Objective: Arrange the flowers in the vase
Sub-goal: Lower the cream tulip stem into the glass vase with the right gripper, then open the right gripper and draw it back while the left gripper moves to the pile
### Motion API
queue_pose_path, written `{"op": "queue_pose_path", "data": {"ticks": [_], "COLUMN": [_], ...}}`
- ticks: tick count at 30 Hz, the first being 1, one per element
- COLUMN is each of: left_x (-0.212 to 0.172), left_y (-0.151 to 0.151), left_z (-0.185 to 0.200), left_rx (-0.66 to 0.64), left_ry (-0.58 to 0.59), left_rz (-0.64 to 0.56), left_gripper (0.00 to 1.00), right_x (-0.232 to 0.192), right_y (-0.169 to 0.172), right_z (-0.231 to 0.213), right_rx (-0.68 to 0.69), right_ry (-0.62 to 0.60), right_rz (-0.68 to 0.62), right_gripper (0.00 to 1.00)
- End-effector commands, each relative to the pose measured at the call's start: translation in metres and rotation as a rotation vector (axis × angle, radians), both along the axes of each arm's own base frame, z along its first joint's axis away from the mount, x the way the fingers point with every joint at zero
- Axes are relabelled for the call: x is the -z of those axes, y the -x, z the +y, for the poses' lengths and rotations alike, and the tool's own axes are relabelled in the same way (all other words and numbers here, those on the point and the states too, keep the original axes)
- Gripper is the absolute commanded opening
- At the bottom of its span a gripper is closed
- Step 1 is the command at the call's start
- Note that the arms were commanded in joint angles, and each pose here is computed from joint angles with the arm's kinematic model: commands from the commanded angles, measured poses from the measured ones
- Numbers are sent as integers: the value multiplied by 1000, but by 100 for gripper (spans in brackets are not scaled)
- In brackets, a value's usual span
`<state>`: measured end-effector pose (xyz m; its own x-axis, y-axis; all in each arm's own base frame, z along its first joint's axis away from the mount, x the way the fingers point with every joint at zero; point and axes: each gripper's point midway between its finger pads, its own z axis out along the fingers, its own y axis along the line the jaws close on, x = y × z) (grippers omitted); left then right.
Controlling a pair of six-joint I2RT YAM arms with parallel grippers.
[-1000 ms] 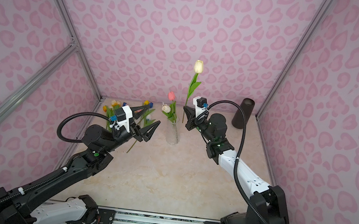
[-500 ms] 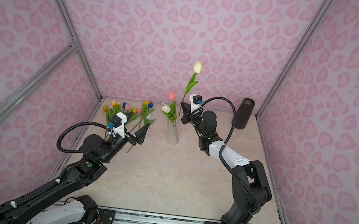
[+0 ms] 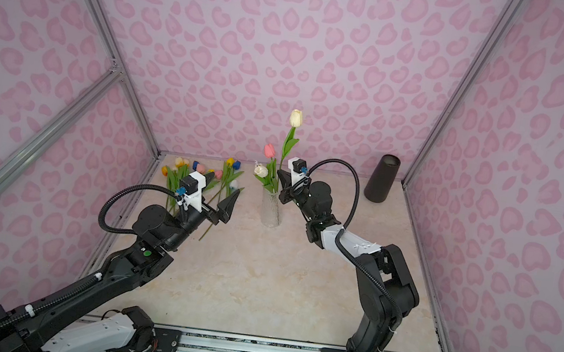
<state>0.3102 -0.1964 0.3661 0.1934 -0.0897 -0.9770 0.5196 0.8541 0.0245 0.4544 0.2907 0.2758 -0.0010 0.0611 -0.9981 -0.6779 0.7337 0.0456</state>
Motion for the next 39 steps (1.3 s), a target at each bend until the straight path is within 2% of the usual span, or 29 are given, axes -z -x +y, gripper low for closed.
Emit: {"op": "queue_pose_path", "data": {"ticks": [1,10,12,14,16,20,27,30,36,39], "left_x": [-5,-3,-1,0,0,1,6,13,37,50], "left_y": [1,1,-1,-1,-1,-2,-7,-16,-45,-56], "left_z": [0,0,-1,-1,0,1,3,13,43,48], "left_rx": [4,5,3,3,1,-6,-33,-94,-150,-181], "left_ry": [4,7,5,8,17,18,0,0,55,22], "left_rz": [-15,-7,-3,-1,0,2,9,32,162,234], "left_gripper": [92,92,92,92,92,92,92,92,92,91], "right_x": [20,50,56,58,57,47,28,14,-13,-27], "right_y": [7,16,18,19,20,22,26,31,54,72], "right_z": [6,5,6,5,5,-2,-10,-14,-24,-33], "right_rx": [-15,-4,-1,1,7,38,64,65,52,48], "right_ry": [81,197,223,231,231,212,185,164,133,106], "right_rz": [-13,36,43,52,50,26,0,-18,-72,-112], "right_gripper": [0,2,7,18,24,33,38,40,45,47]}}
